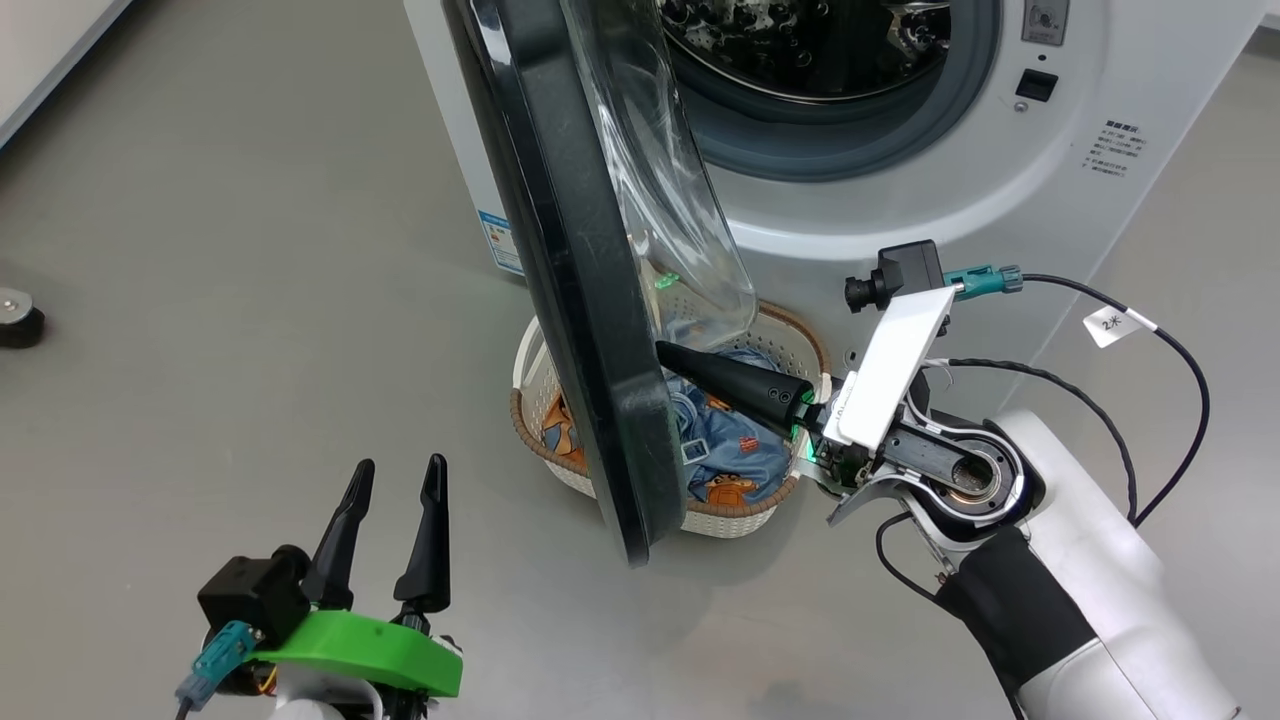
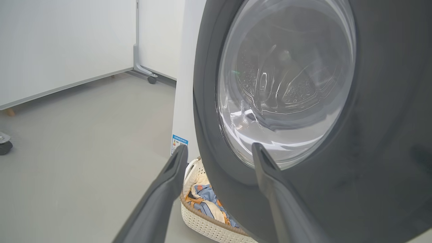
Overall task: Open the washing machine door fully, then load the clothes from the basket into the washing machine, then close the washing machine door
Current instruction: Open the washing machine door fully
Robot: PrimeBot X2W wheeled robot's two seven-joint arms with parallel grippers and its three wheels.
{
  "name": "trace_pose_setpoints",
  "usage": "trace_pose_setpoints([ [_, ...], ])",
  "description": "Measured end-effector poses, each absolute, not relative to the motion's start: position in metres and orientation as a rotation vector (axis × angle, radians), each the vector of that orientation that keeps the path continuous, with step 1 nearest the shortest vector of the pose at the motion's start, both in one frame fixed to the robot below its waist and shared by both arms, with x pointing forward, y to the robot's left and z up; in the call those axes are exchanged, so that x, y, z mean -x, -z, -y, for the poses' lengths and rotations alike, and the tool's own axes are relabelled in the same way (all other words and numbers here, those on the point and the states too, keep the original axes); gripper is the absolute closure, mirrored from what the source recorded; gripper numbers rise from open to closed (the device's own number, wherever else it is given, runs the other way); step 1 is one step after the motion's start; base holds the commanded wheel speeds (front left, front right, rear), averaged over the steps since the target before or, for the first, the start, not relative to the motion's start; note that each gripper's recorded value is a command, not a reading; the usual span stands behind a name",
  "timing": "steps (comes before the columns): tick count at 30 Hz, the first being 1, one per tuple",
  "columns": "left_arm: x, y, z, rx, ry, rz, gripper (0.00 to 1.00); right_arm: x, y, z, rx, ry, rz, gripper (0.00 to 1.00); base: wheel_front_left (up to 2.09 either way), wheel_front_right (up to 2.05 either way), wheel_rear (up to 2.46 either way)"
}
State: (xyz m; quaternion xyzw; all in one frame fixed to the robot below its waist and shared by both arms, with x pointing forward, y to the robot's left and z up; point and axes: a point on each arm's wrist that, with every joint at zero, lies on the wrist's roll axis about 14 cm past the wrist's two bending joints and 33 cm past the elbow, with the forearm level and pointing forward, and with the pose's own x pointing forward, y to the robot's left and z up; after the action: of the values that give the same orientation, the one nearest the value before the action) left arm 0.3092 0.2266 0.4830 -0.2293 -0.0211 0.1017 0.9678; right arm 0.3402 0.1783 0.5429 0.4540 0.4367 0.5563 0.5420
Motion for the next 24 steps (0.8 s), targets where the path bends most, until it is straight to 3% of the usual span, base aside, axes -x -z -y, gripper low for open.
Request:
trace_pose_setpoints([
  [24, -0.290, -0.487, -0.234, 0.470, -0.243, 0.068, 0.00, -0.309, -0.546, -0.194, -1.044, -1.371, -1.079, 1.00, 0.00, 0.00, 0.00],
])
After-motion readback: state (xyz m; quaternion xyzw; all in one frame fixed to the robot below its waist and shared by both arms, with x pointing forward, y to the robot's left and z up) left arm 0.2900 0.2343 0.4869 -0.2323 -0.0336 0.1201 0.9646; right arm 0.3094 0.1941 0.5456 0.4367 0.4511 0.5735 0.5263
